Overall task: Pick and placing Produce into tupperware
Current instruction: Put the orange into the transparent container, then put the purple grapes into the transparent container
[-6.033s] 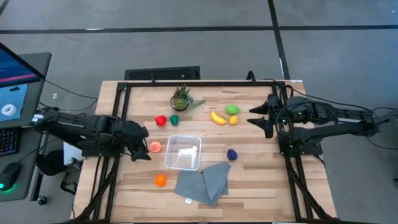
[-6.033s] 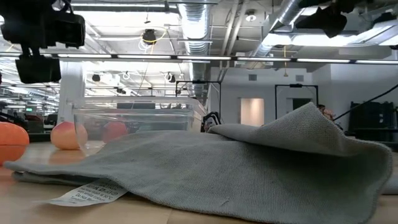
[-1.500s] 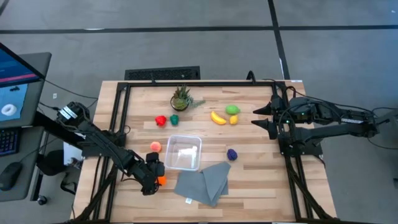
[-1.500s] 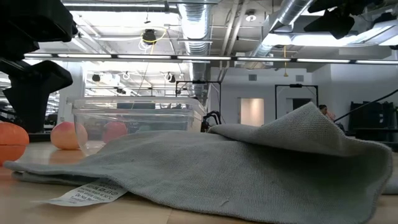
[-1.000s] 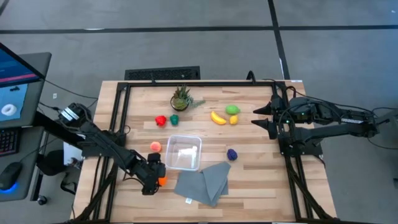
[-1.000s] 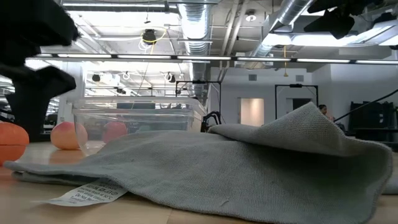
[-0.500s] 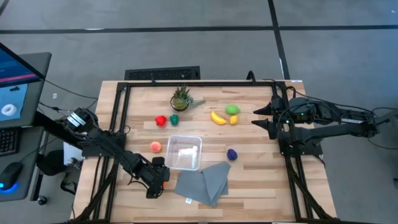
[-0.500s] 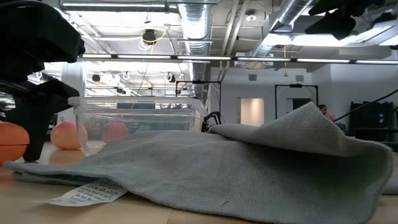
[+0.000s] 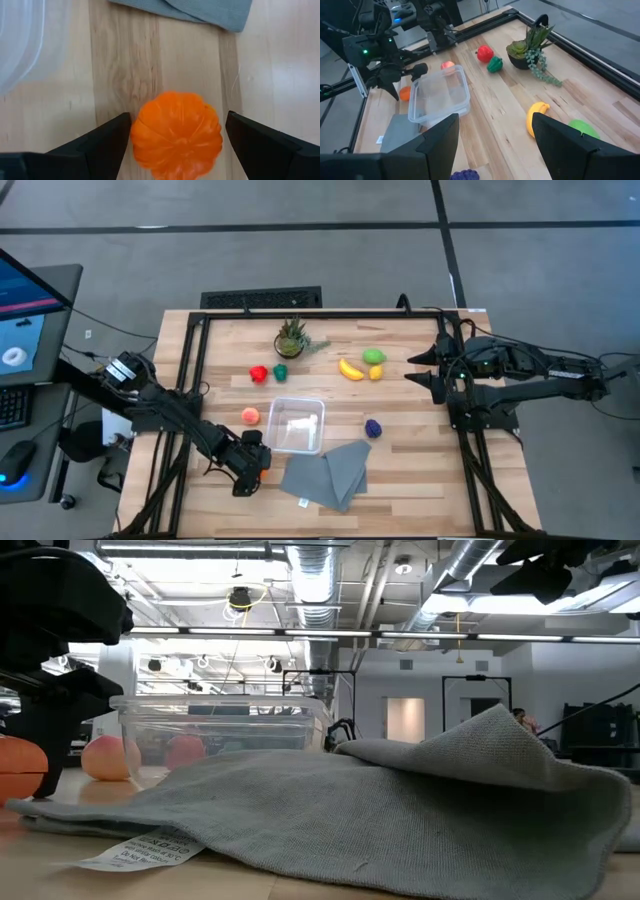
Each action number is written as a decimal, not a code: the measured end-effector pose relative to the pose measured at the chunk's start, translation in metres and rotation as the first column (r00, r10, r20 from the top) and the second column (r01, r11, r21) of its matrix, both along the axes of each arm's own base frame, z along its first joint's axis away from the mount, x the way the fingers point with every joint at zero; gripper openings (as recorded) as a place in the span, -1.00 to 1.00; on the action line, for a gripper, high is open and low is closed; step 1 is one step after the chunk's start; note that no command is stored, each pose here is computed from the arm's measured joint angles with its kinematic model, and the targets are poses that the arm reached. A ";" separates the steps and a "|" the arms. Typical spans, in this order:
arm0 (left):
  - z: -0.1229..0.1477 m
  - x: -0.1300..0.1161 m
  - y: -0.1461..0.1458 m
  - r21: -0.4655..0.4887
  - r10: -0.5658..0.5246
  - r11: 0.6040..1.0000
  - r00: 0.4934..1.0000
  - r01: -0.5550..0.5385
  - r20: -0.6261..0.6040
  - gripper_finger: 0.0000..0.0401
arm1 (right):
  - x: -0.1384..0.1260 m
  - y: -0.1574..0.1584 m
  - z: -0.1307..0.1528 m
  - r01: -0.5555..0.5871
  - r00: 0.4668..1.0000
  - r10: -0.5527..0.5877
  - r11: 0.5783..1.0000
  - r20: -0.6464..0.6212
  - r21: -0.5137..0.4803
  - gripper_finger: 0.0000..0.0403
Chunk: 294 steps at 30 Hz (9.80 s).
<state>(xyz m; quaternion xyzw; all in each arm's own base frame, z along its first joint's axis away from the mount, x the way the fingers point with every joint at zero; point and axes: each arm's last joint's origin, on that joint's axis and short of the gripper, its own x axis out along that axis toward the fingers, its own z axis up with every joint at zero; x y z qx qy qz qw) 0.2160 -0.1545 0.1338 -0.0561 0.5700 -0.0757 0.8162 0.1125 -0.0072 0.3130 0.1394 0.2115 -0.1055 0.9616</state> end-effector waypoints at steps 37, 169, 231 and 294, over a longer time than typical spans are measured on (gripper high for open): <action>0.009 0.001 -0.001 0.018 0.043 0.999 0.998 -0.042 -0.042 0.20 | 0.000 0.000 0.000 0.000 1.000 0.000 1.000 0.000 0.000 0.37; 0.055 0.066 0.111 0.042 0.159 0.980 0.900 -0.192 0.405 0.35 | -0.001 0.001 -0.002 0.010 1.000 -0.010 1.000 -0.021 0.017 0.37; 0.154 -0.106 0.129 -0.096 0.442 0.888 0.777 -0.450 0.448 0.35 | 0.028 0.083 -0.102 0.169 0.986 -0.160 0.941 -0.057 0.295 0.37; 0.147 -0.121 0.126 -0.048 0.411 0.905 0.839 -0.423 0.357 0.35 | 0.131 0.134 -0.101 0.595 0.740 -0.425 0.775 -0.521 0.214 0.37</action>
